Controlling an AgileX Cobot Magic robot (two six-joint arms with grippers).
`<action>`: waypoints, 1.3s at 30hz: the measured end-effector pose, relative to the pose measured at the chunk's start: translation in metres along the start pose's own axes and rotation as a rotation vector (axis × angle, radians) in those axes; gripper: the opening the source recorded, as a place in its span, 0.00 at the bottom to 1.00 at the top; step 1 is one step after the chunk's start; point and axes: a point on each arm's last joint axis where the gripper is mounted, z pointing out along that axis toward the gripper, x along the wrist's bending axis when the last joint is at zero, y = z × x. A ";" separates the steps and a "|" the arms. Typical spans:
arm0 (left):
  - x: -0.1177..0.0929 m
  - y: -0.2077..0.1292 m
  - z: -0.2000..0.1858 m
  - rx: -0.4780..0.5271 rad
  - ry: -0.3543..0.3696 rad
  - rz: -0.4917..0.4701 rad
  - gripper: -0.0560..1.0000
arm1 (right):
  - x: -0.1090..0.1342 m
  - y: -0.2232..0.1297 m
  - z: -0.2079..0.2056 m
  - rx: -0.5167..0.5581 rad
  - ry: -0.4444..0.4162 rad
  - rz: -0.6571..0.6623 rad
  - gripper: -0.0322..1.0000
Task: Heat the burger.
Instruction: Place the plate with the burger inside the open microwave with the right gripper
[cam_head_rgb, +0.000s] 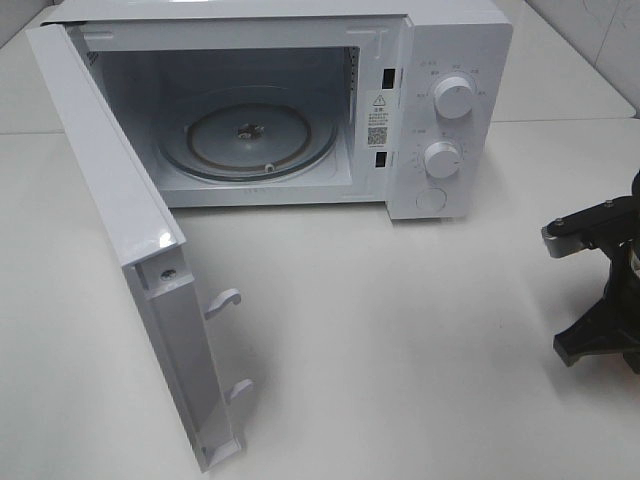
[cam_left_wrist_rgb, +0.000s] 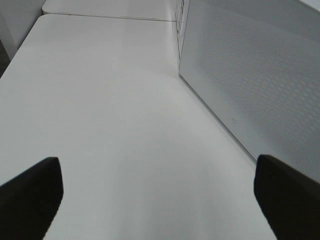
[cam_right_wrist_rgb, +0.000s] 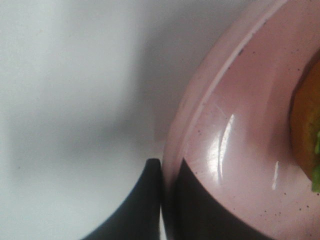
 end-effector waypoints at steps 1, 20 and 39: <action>0.000 0.000 0.000 0.000 0.000 0.000 0.95 | 0.000 0.000 0.000 0.000 0.000 0.000 0.04; 0.000 0.000 0.000 0.000 0.000 0.000 0.95 | 0.027 -0.027 -0.039 -0.086 -0.076 -0.102 0.05; 0.000 0.000 0.000 0.000 0.000 0.000 0.95 | 0.038 -0.055 -0.096 -0.197 -0.136 -0.230 0.05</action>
